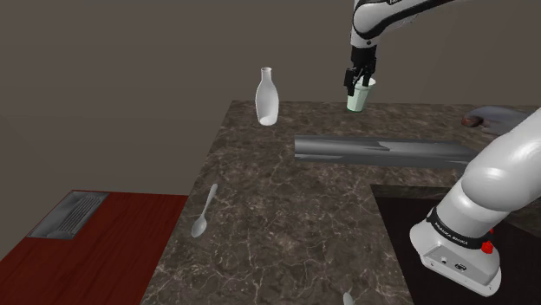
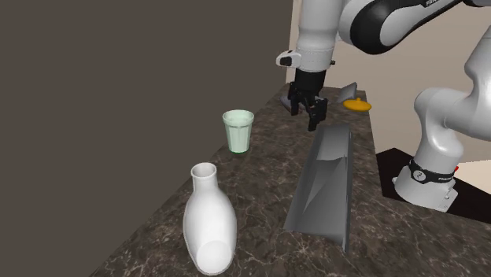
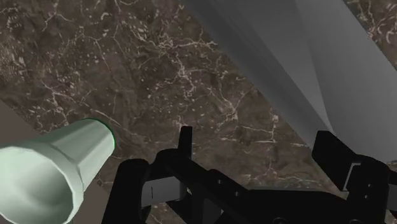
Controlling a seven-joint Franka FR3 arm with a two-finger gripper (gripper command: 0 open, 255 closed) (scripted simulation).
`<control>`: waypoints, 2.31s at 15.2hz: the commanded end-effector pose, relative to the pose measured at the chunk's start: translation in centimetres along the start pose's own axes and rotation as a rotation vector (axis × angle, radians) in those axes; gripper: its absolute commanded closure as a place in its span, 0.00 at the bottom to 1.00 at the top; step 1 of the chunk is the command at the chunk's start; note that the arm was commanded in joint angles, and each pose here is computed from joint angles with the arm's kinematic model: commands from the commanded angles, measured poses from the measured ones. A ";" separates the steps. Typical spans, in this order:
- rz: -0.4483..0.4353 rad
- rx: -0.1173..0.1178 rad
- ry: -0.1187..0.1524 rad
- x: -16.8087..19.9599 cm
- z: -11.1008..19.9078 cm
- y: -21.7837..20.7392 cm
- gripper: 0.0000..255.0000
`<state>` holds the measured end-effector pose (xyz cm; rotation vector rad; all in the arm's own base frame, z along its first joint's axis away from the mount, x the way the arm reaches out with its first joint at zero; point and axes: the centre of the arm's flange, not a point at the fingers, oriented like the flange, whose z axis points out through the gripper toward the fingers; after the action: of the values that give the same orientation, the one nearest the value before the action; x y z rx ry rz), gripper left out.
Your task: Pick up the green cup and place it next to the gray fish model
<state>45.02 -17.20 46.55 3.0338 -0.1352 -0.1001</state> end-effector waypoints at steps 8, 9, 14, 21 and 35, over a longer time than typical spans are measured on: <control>0.075 -0.039 0.023 6.6 3.6 8.4 0.00; 0.083 -0.043 0.025 7.3 4.0 9.3 0.00; 0.125 -0.064 0.038 10.7 5.7 14.3 0.00; 0.152 -0.077 0.046 12.8 8.4 17.7 0.00; 0.152 -0.077 0.046 12.9 10.8 17.9 1.00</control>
<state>55.52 -37.15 36.96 2.9343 -0.3483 -0.0230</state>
